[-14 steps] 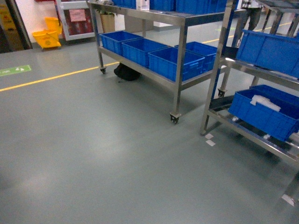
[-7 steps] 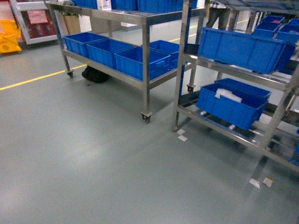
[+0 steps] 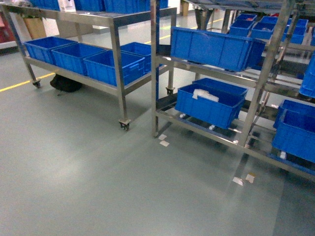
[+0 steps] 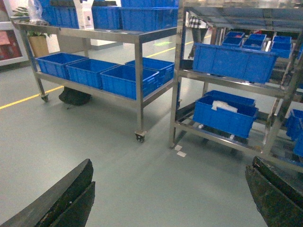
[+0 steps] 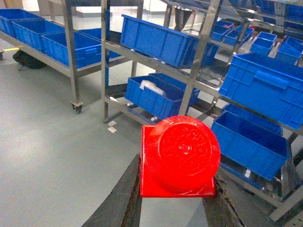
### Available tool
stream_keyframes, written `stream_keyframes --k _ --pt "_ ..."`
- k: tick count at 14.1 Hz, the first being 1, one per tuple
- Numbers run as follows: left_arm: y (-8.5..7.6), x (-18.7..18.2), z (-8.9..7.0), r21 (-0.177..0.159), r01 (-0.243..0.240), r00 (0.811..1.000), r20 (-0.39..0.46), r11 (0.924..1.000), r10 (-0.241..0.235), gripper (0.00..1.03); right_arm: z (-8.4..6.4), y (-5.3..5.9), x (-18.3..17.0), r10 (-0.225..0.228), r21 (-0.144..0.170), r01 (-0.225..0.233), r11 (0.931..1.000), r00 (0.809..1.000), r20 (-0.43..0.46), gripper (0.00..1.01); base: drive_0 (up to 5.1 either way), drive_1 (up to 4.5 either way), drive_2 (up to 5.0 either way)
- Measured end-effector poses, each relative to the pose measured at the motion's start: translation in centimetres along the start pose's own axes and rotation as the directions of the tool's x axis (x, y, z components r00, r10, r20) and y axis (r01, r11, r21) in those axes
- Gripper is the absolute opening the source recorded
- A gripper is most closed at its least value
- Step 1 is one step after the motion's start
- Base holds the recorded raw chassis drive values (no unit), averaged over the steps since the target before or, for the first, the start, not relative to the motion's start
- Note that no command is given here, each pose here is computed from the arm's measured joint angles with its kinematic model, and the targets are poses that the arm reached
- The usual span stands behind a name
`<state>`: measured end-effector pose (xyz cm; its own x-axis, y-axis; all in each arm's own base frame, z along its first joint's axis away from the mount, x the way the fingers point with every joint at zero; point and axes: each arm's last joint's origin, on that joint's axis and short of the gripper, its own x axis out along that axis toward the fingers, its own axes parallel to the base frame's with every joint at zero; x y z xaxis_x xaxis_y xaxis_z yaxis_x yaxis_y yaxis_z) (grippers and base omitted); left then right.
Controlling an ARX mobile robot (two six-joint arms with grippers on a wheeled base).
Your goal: Pick red block from blue box to shelf
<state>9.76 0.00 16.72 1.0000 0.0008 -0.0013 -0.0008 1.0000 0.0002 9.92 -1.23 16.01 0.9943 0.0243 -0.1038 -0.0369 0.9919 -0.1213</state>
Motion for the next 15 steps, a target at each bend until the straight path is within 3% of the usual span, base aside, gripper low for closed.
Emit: stream_keyframes --k 15 --pt "0.00 0.00 0.00 0.000 0.000 1.000 0.000 1.0000 0.000 0.98 0.00 0.00 0.00 0.000 0.000 0.000 1.0000 1.000 0.000 0.29 -1.5 -1.53 -1.5"
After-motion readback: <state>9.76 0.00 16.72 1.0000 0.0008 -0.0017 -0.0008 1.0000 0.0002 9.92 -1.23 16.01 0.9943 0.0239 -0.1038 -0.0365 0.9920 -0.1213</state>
